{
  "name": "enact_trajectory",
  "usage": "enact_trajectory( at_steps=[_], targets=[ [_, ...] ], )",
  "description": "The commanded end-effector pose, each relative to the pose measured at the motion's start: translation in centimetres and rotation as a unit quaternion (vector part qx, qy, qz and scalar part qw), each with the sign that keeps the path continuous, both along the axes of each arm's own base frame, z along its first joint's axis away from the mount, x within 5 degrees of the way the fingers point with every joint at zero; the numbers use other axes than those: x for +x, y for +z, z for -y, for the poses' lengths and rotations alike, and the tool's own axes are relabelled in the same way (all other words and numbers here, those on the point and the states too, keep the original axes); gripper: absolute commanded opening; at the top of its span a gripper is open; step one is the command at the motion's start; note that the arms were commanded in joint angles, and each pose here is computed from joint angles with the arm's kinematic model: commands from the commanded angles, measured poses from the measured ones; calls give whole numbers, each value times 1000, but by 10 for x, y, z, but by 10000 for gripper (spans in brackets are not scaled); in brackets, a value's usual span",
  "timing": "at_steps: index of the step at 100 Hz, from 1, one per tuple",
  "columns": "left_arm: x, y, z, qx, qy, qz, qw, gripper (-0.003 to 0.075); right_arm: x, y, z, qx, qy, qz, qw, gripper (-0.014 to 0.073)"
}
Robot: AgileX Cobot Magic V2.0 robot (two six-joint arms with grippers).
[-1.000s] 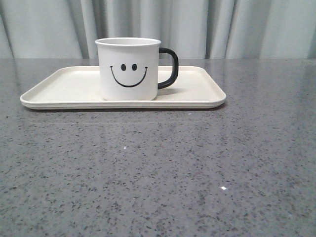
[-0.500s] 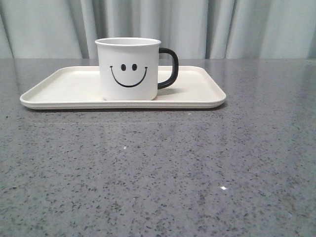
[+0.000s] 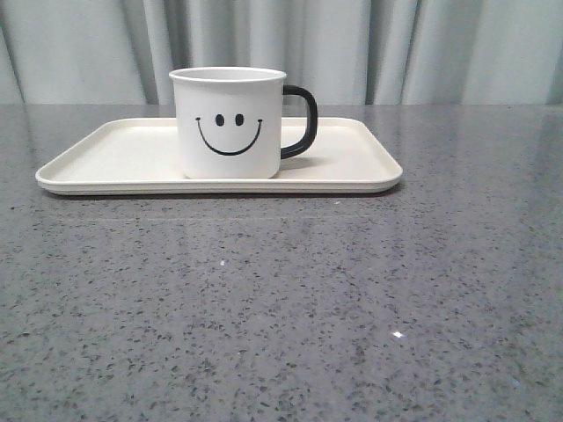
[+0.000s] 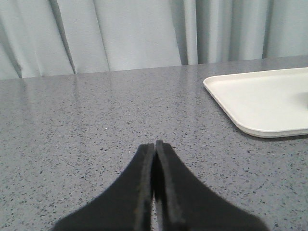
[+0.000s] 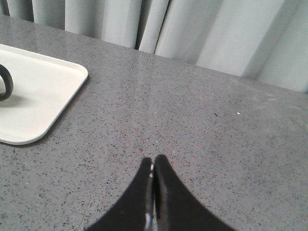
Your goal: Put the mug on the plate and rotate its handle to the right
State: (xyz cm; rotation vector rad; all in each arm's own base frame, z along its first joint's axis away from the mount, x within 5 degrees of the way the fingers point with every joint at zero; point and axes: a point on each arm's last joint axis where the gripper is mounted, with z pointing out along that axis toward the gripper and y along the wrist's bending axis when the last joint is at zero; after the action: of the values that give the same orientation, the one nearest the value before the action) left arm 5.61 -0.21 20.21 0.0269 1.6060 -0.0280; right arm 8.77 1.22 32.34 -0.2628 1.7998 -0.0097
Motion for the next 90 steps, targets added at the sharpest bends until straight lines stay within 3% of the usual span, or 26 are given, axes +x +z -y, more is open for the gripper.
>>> enact_trajectory(
  at_steps=[1,45,90],
  targets=[
    [-2,6,0,-6,3,53,999,-20,-2,5,1,-6,-3,61,998,-65],
    [-2,6,0,-6,3,53,999,-20,-29,-78,5,52,-16,133,990,-65],
    [-2,6,0,-6,3,53,999,-20,-33,-123,6,74,-20,128,989,-65]
  ],
)
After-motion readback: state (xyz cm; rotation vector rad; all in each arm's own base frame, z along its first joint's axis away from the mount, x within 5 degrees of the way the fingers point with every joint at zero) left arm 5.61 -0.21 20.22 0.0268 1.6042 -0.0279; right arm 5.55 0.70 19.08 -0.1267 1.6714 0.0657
